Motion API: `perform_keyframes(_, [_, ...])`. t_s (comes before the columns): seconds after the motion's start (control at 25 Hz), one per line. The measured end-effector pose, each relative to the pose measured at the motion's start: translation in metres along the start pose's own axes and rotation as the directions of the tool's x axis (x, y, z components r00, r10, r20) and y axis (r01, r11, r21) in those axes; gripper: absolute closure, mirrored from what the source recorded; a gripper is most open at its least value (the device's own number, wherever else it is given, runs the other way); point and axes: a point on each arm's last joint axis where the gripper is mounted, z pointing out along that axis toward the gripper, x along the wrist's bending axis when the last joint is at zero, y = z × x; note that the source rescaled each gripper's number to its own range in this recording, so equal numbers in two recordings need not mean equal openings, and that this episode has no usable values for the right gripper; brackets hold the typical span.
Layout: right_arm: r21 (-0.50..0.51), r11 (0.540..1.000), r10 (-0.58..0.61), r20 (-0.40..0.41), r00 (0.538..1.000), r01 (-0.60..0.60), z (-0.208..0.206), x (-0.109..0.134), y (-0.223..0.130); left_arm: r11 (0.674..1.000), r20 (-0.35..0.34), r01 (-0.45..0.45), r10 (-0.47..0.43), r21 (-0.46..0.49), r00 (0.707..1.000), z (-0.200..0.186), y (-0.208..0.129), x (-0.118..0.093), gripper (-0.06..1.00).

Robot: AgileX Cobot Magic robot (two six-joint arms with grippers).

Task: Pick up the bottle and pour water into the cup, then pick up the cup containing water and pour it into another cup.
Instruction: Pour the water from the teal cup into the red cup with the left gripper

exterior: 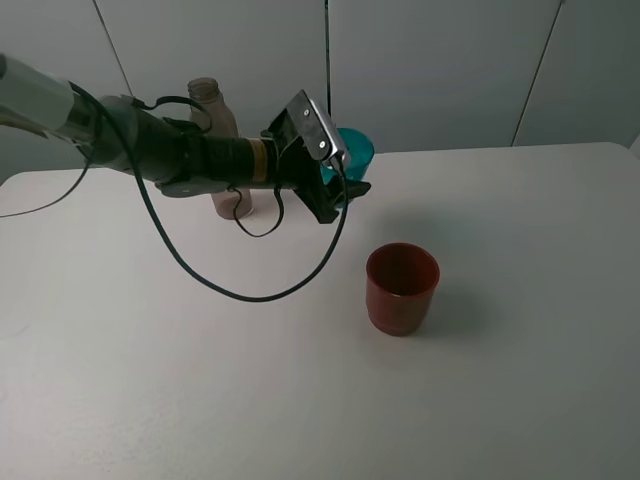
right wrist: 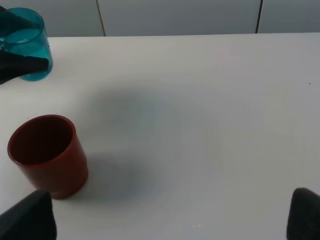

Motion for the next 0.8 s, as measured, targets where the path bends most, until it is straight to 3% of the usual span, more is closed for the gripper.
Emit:
perform_keyframes(0.24, [0.000, 1.000, 0.000, 0.000, 1.000, 0.000, 0.000, 0.000, 0.000, 0.998, 0.040, -0.060, 0.059, 0.021, 0.997, 0.006, 0.006, -0.011, 0.86])
perform_keyframes(0.48, [0.000, 1.000, 0.000, 0.000, 1.000, 0.000, 0.000, 0.000, 0.000, 0.992, 0.014, -0.115, 0.114, 0.050, 0.993, 0.000, 0.023, -0.010, 0.86])
perform_keyframes(0.8, [0.000, 1.000, 0.000, 0.000, 1.000, 0.000, 0.000, 0.000, 0.000, 0.962, 0.050, -0.271, 0.270, 0.030, 0.962, -0.008, 0.048, -0.014, 0.86])
